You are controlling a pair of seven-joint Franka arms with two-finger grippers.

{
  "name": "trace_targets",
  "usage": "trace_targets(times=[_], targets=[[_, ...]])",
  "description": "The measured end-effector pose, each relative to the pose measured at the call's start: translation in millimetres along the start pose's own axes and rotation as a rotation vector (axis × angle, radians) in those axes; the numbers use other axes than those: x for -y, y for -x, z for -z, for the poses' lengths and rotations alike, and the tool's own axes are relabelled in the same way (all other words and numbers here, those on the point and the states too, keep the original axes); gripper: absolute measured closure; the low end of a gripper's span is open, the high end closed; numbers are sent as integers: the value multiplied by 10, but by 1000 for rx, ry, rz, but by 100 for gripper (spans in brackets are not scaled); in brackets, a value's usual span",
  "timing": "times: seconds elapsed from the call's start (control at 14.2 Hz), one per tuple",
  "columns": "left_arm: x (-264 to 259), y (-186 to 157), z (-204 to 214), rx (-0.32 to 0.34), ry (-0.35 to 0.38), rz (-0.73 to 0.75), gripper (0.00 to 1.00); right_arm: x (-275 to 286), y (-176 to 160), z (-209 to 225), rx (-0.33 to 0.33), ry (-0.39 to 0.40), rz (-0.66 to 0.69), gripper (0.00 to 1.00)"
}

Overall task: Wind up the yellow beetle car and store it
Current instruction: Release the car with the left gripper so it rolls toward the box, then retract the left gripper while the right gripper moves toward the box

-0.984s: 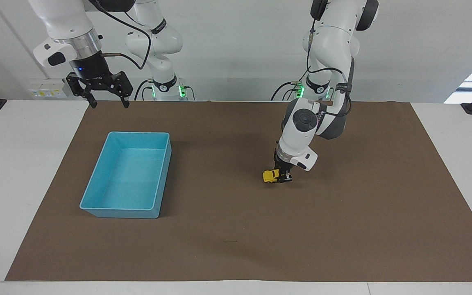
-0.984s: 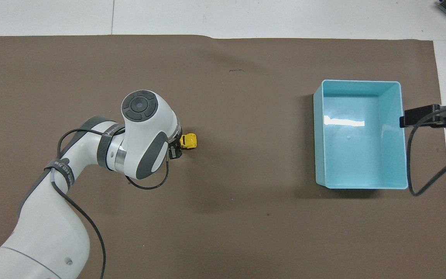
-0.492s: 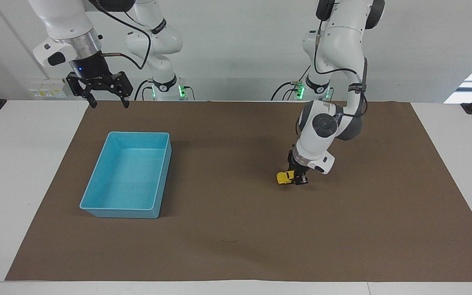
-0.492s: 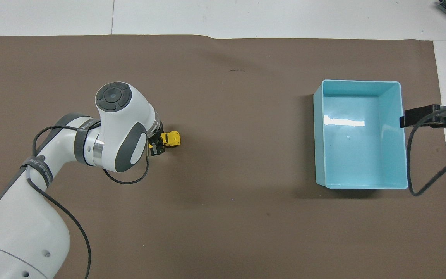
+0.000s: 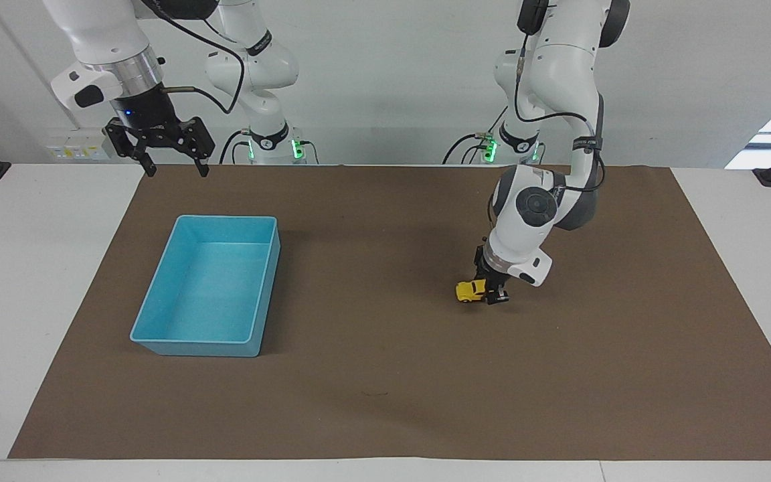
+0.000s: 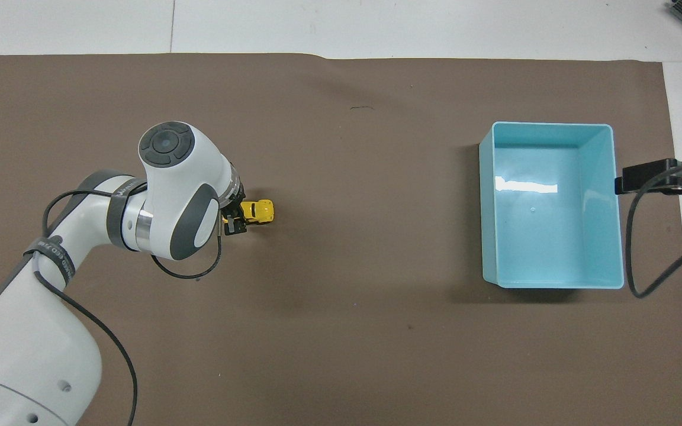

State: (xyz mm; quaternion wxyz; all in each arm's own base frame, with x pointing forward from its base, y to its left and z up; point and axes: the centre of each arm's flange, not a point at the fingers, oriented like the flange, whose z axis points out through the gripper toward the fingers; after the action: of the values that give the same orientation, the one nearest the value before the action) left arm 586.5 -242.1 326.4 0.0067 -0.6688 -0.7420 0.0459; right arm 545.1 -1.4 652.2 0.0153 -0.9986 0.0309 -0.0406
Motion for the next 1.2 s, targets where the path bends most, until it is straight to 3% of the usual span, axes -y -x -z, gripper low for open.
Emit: trace_targets(times=[0.07, 0.21, 0.56, 0.91, 1.2], targets=[[13, -5, 142, 0, 0, -10, 17, -6, 0, 0, 0, 0, -1, 0], [56, -13, 399, 1, 6, -22, 0, -11, -1, 0, 0, 0, -2, 0], [57, -65, 625, 4, 30, -118, 0, -12, -1, 0, 0, 0, -2, 0], [-27, -91, 996, -12, 108, -273, 0, -12, -1, 0, 0, 0, -2, 0], [-93, -360, 1343, -21, 162, -499, 0, -12, -1, 0, 0, 0, -2, 0]])
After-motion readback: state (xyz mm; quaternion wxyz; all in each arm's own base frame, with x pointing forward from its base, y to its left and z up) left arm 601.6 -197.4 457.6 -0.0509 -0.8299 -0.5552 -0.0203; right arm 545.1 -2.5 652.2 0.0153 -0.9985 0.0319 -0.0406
